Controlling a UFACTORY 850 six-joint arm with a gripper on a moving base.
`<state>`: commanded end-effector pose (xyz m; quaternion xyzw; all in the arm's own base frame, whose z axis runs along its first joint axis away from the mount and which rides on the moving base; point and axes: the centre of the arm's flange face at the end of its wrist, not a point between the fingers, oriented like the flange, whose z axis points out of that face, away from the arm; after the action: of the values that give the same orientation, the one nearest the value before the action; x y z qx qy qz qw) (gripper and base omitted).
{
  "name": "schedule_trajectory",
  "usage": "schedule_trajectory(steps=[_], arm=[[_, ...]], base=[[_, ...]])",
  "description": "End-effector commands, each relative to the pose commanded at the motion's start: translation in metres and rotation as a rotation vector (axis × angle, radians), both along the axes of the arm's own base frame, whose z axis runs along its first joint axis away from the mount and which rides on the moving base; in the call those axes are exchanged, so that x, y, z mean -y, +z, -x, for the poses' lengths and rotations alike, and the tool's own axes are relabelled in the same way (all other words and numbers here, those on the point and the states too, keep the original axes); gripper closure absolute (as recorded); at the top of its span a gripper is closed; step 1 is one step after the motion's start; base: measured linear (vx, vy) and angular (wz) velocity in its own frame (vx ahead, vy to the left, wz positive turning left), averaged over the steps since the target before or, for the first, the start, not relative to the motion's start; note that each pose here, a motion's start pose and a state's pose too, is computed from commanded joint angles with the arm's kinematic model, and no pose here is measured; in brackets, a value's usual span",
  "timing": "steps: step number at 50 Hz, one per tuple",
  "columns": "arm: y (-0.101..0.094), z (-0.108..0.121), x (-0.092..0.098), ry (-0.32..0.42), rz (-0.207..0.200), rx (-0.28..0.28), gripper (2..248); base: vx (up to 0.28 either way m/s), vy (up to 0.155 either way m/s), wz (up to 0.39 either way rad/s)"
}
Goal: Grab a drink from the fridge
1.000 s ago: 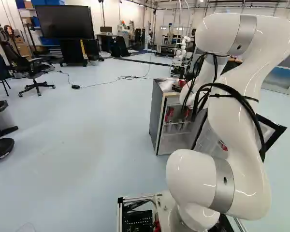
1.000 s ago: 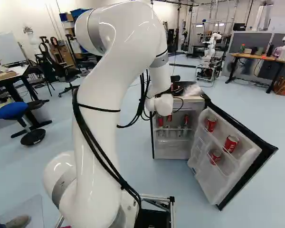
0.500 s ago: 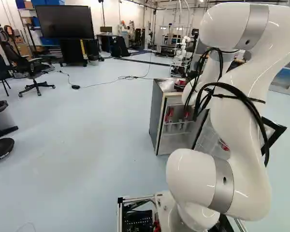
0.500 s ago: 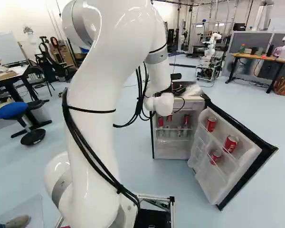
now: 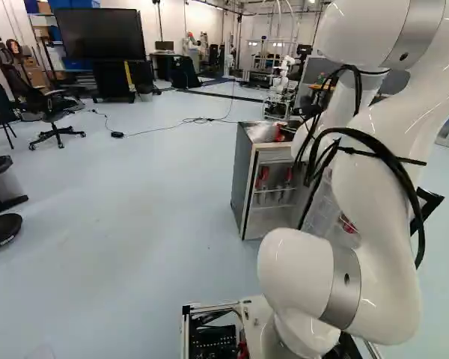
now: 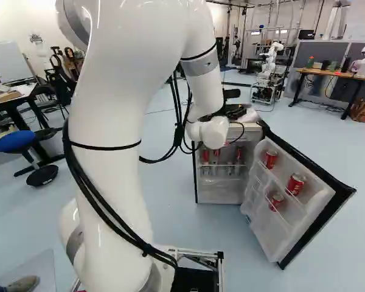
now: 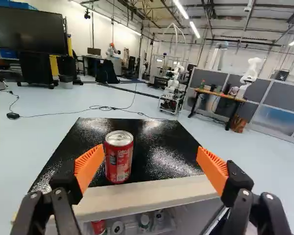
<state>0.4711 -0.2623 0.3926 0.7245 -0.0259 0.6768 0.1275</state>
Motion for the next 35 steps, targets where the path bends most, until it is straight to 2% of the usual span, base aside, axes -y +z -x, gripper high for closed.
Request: schedule_trajectory(steps=[14, 35], arm=[[0.011, 0.003, 0.023, -0.055, 0.003, -0.015, 3], [0.019, 0.01, 0.062, -0.183, -0.038, -0.11, 3]], base=[[0.0, 0.0, 0.0], [0.0, 0.0, 0.0]])
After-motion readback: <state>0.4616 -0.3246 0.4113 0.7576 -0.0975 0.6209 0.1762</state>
